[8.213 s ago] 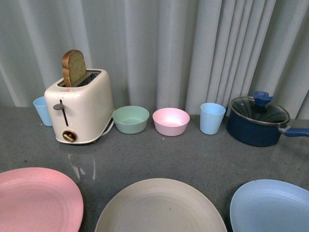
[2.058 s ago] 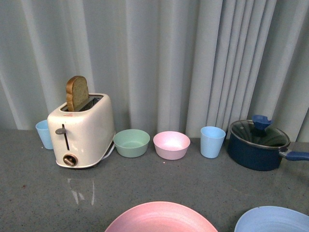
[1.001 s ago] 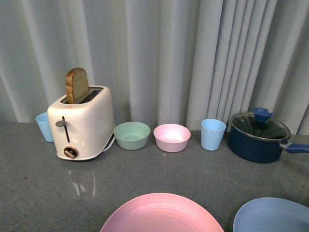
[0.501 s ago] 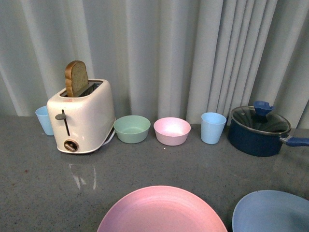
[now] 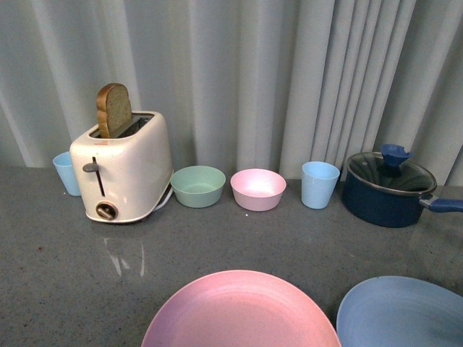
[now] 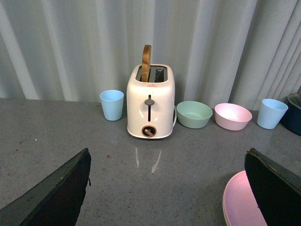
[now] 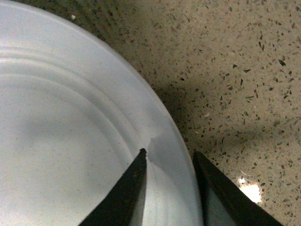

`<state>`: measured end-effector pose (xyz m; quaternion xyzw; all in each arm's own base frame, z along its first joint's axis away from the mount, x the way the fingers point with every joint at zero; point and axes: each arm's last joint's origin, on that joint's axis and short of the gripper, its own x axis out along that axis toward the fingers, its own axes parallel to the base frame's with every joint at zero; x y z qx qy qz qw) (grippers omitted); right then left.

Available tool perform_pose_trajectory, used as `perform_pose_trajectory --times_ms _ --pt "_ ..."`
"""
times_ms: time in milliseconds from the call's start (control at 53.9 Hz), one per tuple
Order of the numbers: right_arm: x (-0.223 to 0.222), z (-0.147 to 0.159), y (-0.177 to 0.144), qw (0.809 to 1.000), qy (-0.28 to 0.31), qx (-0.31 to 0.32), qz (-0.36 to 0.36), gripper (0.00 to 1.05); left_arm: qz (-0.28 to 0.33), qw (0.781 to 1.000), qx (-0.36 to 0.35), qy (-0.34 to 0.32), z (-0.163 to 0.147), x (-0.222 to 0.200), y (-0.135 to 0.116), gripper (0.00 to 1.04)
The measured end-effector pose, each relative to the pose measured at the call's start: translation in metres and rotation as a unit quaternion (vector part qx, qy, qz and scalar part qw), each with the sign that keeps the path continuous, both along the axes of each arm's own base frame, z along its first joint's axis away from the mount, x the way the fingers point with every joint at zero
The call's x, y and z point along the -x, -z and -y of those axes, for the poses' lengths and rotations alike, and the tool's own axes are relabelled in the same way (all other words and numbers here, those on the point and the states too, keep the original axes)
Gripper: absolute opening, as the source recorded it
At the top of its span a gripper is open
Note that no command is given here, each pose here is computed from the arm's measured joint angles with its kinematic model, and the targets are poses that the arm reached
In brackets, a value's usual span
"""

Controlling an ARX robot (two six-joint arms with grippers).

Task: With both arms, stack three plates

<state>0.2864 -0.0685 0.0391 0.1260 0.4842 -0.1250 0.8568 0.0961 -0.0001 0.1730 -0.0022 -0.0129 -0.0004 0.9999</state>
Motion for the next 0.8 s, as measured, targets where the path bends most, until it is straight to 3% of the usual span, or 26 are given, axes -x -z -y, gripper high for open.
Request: perform_pose_trajectory --times_ms 74,241,371,482,575,704,797 --pt "0.008 0.005 -0.008 0.999 0.022 -0.028 0.016 0.03 0.0 1.0 0.0 0.0 0.0 0.0 0.0 0.98" --pt "0.022 0.024 -0.039 0.996 0.067 -0.036 0.049 0.03 0.0 1.0 0.0 0.0 0.0 0.0 0.0 0.98" --pt "0.033 0.031 -0.089 0.992 0.062 -0.034 0.108 0.03 0.0 1.0 0.0 0.0 0.0 0.0 0.0 0.98" --pt "0.03 0.001 -0.126 0.984 -0.012 -0.048 0.171 0.03 0.0 1.0 0.0 0.0 0.0 0.0 0.0 0.98" --pt "0.02 -0.029 -0.135 0.974 -0.055 -0.053 0.213 0.03 0.0 1.0 0.0 0.0 0.0 0.0 0.0 0.98" --pt "0.007 -0.077 -0.128 0.966 -0.106 -0.067 0.226 0.03 0.0 1.0 0.0 0.0 0.0 0.0 0.0 0.98" --pt "0.006 -0.119 -0.104 0.968 -0.156 -0.078 0.18 0.03 0.0 1.0 0.0 0.0 0.0 0.0 0.0 0.98"
